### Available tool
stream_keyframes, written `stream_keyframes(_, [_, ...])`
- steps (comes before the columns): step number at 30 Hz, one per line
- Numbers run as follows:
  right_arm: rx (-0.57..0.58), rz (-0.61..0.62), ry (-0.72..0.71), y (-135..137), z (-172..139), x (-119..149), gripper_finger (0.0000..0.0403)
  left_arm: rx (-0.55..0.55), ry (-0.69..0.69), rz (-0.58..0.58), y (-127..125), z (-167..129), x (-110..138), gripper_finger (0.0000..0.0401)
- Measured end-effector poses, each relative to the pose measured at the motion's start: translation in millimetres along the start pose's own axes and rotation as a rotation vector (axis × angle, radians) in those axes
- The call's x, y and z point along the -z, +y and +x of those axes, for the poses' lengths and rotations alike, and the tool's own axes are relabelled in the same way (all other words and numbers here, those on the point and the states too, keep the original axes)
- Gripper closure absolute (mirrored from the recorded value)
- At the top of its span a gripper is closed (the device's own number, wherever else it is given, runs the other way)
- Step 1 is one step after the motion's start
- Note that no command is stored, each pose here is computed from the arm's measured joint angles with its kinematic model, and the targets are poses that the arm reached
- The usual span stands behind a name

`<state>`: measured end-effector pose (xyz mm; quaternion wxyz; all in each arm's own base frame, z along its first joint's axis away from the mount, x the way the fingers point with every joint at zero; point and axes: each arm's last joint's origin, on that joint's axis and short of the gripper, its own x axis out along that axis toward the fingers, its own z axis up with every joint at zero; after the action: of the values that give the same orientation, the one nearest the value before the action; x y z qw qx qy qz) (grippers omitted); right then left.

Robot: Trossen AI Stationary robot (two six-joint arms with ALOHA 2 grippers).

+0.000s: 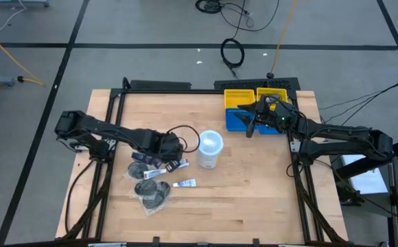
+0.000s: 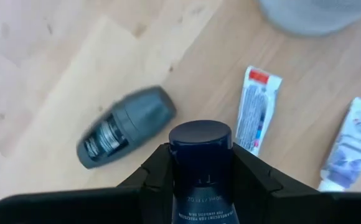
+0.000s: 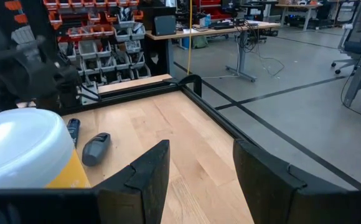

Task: Pick & Place Travel size toiletries
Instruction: Put the blue shave cream into the right blue bin

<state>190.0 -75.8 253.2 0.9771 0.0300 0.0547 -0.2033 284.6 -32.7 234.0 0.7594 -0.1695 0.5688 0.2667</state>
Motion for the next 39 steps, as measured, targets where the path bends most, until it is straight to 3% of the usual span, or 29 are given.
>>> stream_keyframes(10, [0.0, 0.0, 0.0, 0, 0, 0, 0.0234, -0.028, -0.178, 0.089, -3, -58, -21, 0.0298])
stream_keyframes(20, [-0.034, 0.0, -0.039, 5, 0, -4, 0.0234, 0.089, -0.497, 0.256, -13, -104, -48, 0.0291])
stream_keyframes(31, [-0.291, 0.025, -0.229, 32, -6, -22, 0.0234, 0.18, -0.884, 0.419, -29, -131, -74, 0.029])
stream_keyframes(39, [-0.406, 0.032, -0.307, 55, -11, -27, 0.0234, 0.32, -1.06, 0.511, -37, -147, -82, 0.0289])
